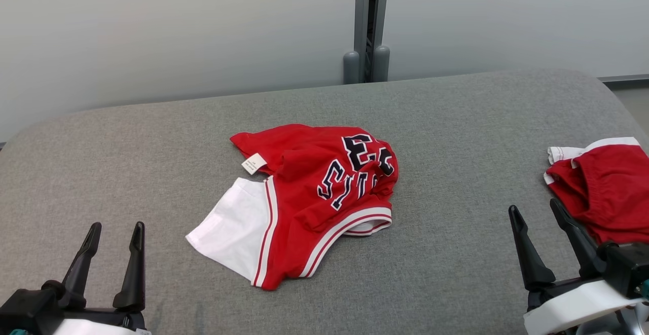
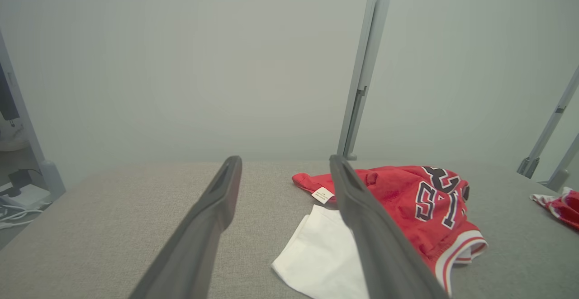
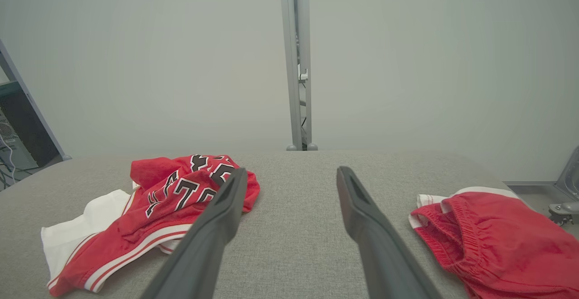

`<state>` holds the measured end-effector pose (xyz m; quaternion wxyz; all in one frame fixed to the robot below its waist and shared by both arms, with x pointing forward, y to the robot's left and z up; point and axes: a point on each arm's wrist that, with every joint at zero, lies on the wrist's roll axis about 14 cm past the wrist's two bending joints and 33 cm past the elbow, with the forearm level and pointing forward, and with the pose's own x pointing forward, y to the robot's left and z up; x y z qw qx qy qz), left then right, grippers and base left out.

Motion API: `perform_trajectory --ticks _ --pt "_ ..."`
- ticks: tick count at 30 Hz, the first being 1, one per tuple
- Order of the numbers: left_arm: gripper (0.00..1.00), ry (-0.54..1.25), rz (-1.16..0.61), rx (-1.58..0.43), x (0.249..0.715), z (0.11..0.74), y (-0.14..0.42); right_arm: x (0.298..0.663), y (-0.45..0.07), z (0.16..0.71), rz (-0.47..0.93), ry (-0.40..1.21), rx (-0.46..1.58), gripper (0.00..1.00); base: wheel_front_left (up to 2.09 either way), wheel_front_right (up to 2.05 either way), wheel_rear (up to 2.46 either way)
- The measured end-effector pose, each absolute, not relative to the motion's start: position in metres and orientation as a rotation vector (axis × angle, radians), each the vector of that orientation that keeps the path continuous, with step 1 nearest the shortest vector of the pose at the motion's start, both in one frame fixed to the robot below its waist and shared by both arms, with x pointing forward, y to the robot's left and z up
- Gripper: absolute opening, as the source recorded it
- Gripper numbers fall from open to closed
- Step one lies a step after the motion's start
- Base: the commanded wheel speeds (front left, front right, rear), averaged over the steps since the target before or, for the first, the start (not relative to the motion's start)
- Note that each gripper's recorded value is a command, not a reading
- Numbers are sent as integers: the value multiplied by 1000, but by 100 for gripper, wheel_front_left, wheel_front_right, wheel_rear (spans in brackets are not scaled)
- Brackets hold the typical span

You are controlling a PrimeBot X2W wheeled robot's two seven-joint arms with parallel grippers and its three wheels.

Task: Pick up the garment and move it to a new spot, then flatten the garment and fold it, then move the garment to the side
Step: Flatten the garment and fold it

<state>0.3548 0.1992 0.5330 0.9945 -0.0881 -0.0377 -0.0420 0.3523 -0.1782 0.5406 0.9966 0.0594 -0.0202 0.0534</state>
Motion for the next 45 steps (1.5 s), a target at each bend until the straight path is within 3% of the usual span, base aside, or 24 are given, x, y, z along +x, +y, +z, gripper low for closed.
perform_trajectory --ticks 12,19,24,37,45 --pt "100 -63 -73 -171 357 529 203 356 -176 535 113 -20 121 100 0 0 0" --pt "100 -66 -67 -175 364 529 205 368 -149 535 203 -6 107 100 0 0 0" --pt "100 -79 -71 -178 381 530 204 382 -95 527 395 44 57 100 0 0 0" --pt "100 -82 -21 -203 406 515 217 387 83 466 1089 255 -192 100 0 0 0" --pt "100 -67 48 -198 408 503 239 388 126 412 1286 378 -349 100 0 0 0"
